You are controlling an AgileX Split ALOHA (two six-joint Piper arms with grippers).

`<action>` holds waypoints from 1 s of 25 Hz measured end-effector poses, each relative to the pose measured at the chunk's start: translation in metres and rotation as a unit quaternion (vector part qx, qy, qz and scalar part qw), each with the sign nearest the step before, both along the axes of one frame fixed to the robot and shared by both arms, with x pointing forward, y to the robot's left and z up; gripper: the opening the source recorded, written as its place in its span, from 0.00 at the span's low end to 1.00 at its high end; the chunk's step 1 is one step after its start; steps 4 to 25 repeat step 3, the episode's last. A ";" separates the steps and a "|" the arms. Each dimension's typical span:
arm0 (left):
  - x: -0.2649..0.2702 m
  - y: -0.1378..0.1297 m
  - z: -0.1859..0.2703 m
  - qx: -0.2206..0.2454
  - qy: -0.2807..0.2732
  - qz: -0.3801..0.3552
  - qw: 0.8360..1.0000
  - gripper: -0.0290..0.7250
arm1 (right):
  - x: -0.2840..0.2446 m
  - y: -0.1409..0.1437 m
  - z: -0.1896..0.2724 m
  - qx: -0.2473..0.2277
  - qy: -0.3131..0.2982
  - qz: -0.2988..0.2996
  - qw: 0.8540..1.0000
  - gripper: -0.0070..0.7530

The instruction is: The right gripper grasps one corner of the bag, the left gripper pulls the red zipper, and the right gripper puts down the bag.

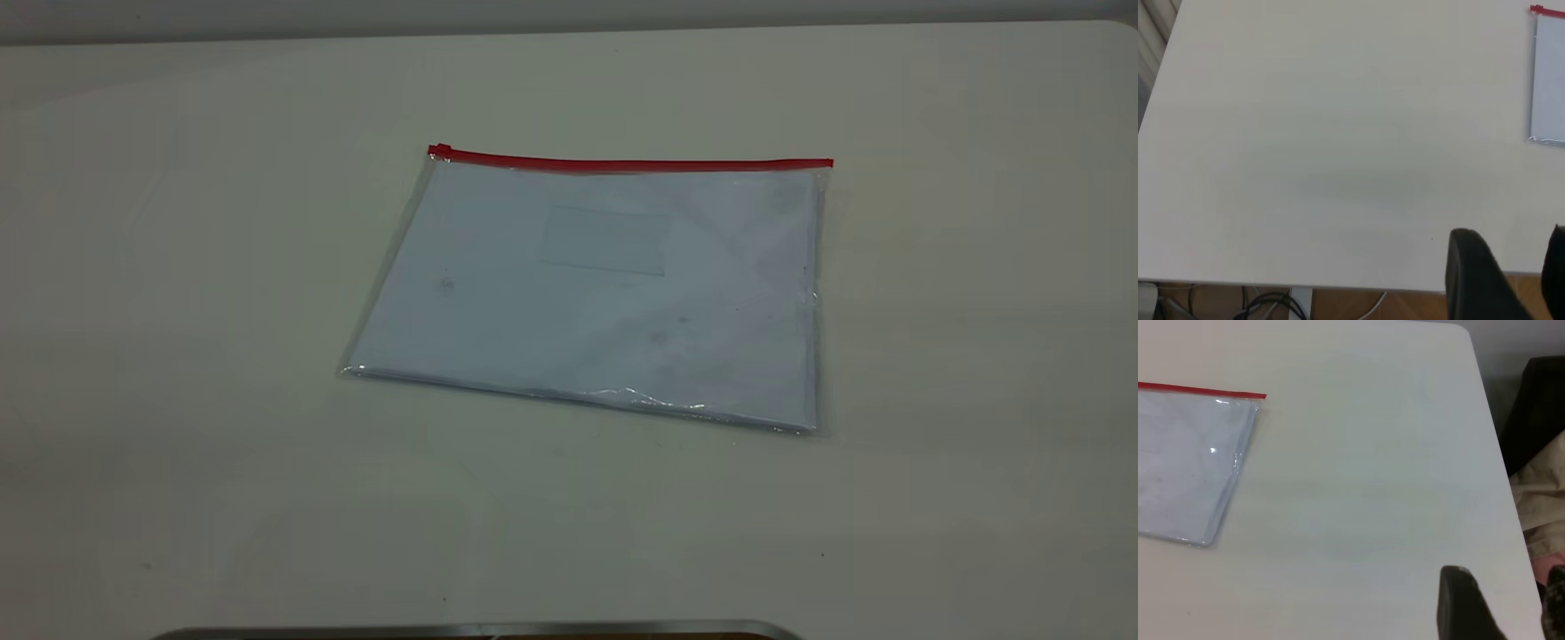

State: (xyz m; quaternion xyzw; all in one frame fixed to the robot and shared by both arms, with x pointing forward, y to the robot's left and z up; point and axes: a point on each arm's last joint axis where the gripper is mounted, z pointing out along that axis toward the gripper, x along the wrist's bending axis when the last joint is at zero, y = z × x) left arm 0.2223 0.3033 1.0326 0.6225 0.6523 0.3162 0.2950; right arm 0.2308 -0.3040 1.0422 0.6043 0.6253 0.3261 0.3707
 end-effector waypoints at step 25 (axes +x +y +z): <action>0.000 0.000 0.000 0.000 0.000 0.000 1.000 0.46 | 0.000 0.000 0.000 0.000 0.000 0.000 1.000 0.44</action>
